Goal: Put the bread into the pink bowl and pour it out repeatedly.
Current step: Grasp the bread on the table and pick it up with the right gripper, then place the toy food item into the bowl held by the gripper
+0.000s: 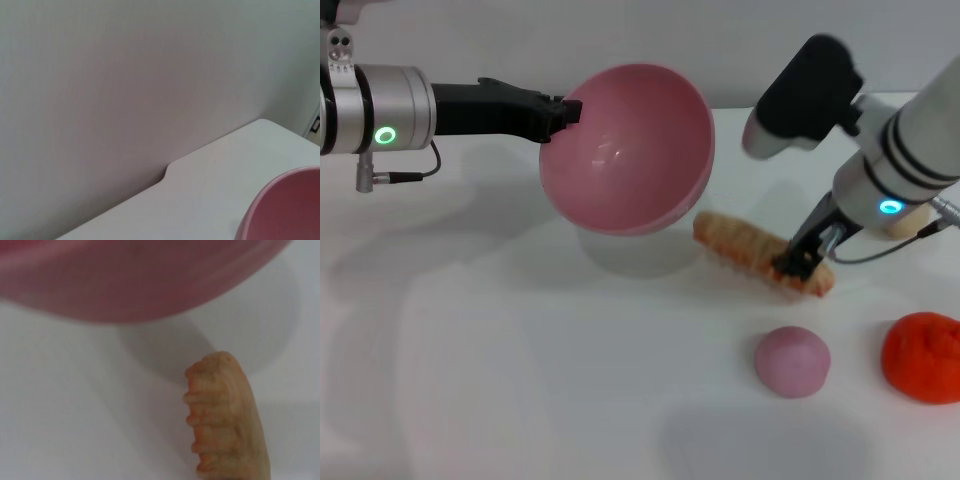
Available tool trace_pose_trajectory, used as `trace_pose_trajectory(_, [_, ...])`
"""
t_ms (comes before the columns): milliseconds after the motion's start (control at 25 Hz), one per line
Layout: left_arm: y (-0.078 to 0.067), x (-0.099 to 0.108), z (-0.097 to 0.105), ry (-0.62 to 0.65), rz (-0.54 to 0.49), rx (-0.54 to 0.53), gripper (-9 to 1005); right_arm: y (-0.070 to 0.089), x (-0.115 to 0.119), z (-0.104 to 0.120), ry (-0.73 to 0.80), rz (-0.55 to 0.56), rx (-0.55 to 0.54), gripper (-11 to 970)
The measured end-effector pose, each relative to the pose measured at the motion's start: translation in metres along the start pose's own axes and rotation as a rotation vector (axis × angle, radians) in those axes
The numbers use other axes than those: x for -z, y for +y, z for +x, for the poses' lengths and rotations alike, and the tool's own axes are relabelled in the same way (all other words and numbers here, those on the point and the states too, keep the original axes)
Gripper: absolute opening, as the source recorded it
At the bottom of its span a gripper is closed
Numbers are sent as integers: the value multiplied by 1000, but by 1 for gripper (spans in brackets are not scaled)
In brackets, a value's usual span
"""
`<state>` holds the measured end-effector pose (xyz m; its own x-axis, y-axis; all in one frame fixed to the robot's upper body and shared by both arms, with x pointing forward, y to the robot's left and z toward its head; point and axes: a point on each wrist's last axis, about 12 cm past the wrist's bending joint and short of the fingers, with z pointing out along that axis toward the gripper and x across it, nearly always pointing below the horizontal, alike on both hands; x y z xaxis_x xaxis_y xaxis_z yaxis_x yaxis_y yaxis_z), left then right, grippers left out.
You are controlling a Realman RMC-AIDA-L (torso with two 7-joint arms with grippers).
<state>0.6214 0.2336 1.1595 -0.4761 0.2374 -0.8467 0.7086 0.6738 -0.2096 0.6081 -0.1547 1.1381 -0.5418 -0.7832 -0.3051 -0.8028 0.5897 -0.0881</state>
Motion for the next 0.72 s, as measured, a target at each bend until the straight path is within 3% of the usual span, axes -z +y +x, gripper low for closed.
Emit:
trace_pose_trajectory(320, [2,1,4,5,-12,8,48,-29,40,12,-239,127,-151,151])
trace_pose_trajectory(560, [4,3,8,8,-22,18,48,-58,91,10,-455,332,-206,143])
trace_pose_trajectory(720, [5,3,10,11,-24,23,48,-57,120,-5,-611,398,-179,141])
